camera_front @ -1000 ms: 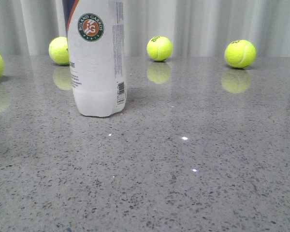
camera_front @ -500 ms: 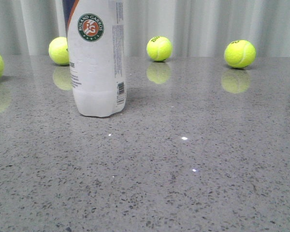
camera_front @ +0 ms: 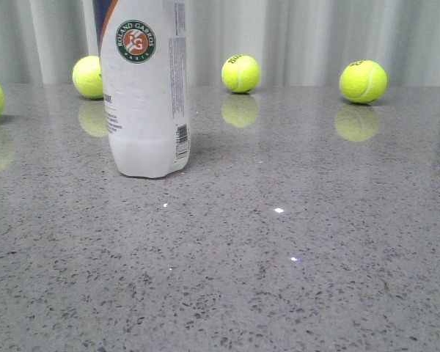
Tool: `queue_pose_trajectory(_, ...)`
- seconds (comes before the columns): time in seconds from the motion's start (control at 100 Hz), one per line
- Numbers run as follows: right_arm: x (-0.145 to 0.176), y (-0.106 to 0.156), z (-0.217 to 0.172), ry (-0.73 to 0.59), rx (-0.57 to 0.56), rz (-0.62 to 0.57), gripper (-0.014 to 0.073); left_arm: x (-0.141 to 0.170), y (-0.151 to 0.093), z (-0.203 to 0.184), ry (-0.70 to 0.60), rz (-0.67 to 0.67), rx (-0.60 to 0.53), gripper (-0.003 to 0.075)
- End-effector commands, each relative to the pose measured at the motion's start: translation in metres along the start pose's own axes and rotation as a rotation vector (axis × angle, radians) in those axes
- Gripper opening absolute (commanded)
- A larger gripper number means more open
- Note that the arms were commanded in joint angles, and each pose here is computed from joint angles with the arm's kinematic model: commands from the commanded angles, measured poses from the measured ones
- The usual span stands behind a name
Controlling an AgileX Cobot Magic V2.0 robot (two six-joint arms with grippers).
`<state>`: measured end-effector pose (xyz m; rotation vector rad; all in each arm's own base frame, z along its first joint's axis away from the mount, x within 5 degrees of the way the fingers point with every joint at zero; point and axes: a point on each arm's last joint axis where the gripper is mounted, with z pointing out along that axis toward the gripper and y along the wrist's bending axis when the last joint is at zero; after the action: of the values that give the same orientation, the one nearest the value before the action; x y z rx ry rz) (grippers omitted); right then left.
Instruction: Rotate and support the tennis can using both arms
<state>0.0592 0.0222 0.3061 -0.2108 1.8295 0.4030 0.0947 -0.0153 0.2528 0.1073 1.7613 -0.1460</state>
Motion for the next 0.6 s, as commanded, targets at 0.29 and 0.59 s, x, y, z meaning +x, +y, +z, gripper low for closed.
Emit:
queue_pose_trajectory(0.29,-0.014,0.003,-0.003,-0.09,-0.016,-0.019,-0.0057,0.041,0.011,-0.027,-0.21,0.027,-0.149,-0.0021)
queue_pose_trajectory(0.59,-0.014,0.003,-0.003,-0.09,-0.016,-0.019,-0.0057,0.067,0.013,-0.03,-0.191,0.019,-0.184,-0.0021)
